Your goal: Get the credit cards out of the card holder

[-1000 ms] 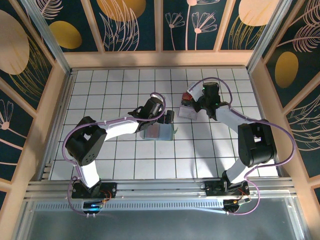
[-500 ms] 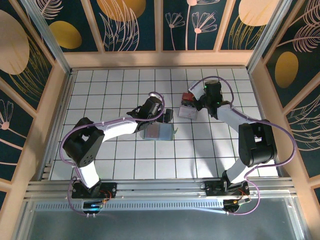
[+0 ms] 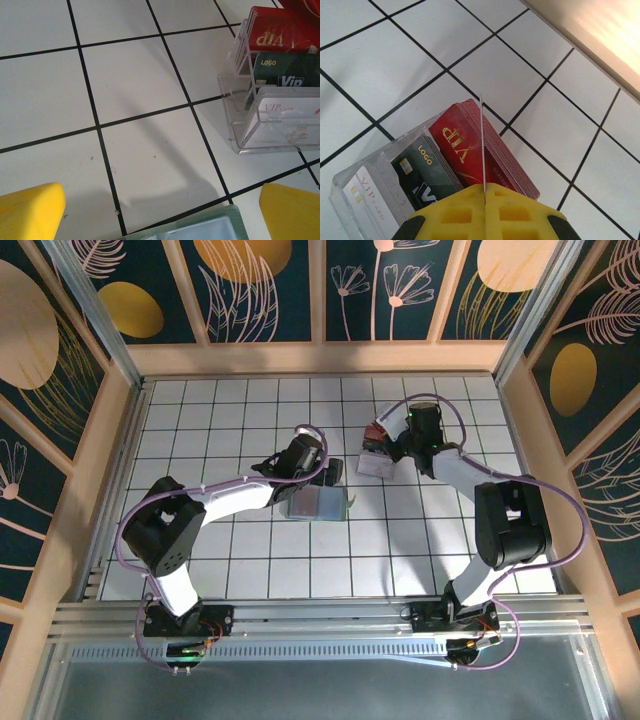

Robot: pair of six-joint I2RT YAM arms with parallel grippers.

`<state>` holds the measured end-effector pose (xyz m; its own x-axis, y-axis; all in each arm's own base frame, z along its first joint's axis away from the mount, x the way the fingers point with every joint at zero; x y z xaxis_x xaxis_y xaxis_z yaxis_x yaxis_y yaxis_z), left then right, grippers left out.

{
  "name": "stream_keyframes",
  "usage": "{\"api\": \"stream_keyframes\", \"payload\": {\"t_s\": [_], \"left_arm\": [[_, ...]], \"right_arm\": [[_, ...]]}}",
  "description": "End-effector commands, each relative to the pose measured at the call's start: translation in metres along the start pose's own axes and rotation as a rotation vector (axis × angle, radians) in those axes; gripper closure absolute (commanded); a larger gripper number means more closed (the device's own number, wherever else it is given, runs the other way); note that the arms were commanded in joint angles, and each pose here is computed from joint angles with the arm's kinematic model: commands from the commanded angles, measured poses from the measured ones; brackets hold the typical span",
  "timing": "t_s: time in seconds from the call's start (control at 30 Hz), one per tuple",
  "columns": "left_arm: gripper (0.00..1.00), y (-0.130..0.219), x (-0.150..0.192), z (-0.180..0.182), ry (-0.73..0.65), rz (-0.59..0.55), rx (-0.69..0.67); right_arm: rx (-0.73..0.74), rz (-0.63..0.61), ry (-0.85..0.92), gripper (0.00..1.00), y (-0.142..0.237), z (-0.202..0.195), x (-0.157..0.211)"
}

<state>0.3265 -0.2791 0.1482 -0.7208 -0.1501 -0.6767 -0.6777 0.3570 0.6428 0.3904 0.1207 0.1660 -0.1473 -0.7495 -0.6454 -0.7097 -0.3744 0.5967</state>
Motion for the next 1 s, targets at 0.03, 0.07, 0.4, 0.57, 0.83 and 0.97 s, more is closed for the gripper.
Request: {"api": "stream_keyframes", "payload": {"t_s": [0.03, 0.07, 0.4, 0.57, 0.83, 0.97], "left_arm": [[0.01, 0.008, -0.005, 0.0, -0.016, -0.017, -0.012], [0.01, 0.008, -0.004, 0.0, -0.016, -0.016, -0.013], [0.01, 0.002, -0.01, -0.011, -0.025, -0.009, 0.028], [0.01, -0.003, -0.012, -0.017, -0.037, 0.001, 0.047], [0.01, -0.014, -0.011, -0.022, -0.067, 0.011, 0.071], [0.01, -0.019, -0.012, -0.024, -0.076, 0.011, 0.077]], "right_arm": [[-0.054, 0.001, -0.049, 1.0, -0.005, 0.011, 0.01], [-0.06, -0.001, -0.054, 1.0, -0.005, 0.013, 0.01], [-0.15, -0.017, -0.093, 1.0, -0.001, 0.021, 0.007], [-0.175, -0.003, -0.103, 1.0, -0.003, 0.021, 0.007], [-0.213, 0.028, -0.092, 1.0, -0.004, 0.004, 0.007], [-0.24, 0.033, -0.073, 1.0, -0.003, -0.008, 0.003]]}}
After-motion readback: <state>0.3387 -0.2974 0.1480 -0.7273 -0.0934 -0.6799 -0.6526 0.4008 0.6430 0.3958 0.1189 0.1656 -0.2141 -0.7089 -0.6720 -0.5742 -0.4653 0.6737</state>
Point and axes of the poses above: each hand's point on the last joint's axis, 136 mm out from that joint toward the fingers, its own y axis back along the fingers, its own z axis along the line the jaws close on, x = y × z, the point moved 7 cm from there along y, back along the fingers, and after that the axes turned 13 degrees about y, right-handed, at the moved point
